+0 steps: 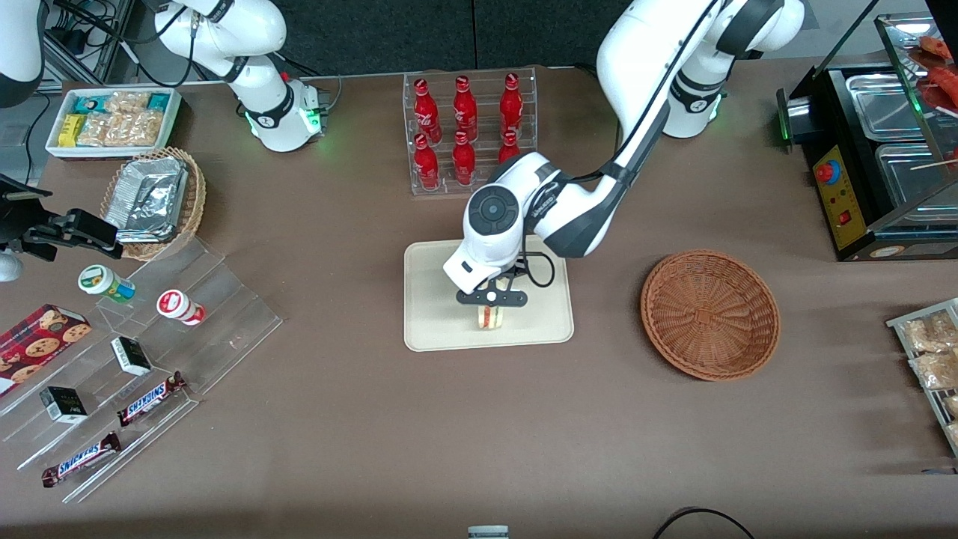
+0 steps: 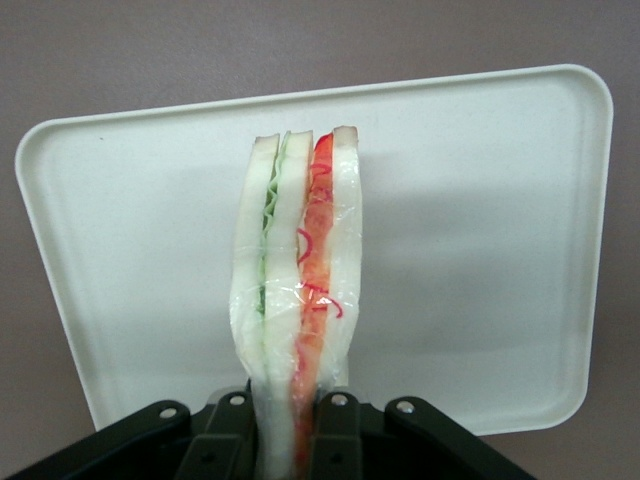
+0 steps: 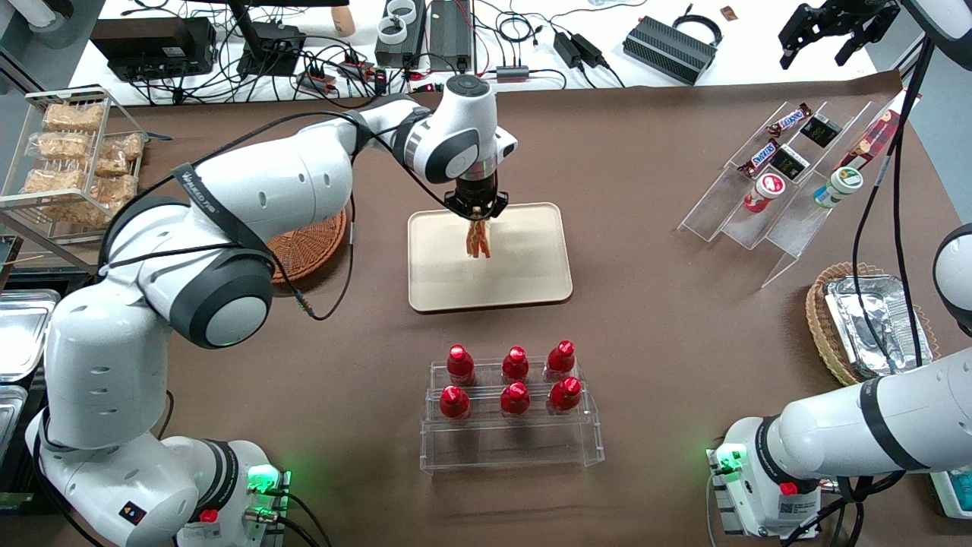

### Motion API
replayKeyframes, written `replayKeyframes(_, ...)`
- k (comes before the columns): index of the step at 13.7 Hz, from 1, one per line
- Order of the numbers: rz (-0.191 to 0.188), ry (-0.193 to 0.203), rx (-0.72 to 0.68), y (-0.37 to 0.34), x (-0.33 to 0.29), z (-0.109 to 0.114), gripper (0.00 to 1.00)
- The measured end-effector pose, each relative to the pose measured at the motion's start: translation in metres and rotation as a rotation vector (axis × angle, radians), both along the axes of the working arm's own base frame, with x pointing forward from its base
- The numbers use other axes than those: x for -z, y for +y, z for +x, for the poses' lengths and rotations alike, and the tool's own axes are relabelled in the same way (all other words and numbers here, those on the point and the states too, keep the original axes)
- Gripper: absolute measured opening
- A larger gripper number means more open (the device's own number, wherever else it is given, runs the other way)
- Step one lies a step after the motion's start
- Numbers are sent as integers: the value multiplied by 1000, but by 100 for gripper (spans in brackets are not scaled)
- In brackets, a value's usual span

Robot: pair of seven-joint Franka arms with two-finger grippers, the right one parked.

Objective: Place sandwich from basket to tray
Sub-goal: 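Lower the sandwich onto the tray and open the left gripper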

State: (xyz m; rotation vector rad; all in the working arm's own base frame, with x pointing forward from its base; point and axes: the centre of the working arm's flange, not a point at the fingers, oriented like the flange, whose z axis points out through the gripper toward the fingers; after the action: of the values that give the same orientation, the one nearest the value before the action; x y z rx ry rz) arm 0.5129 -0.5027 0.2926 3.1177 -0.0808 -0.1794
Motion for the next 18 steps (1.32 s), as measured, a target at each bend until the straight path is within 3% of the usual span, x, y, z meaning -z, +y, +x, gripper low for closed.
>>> replayKeyframes(18, 48, 55, -33, -5, 54, -9, 15)
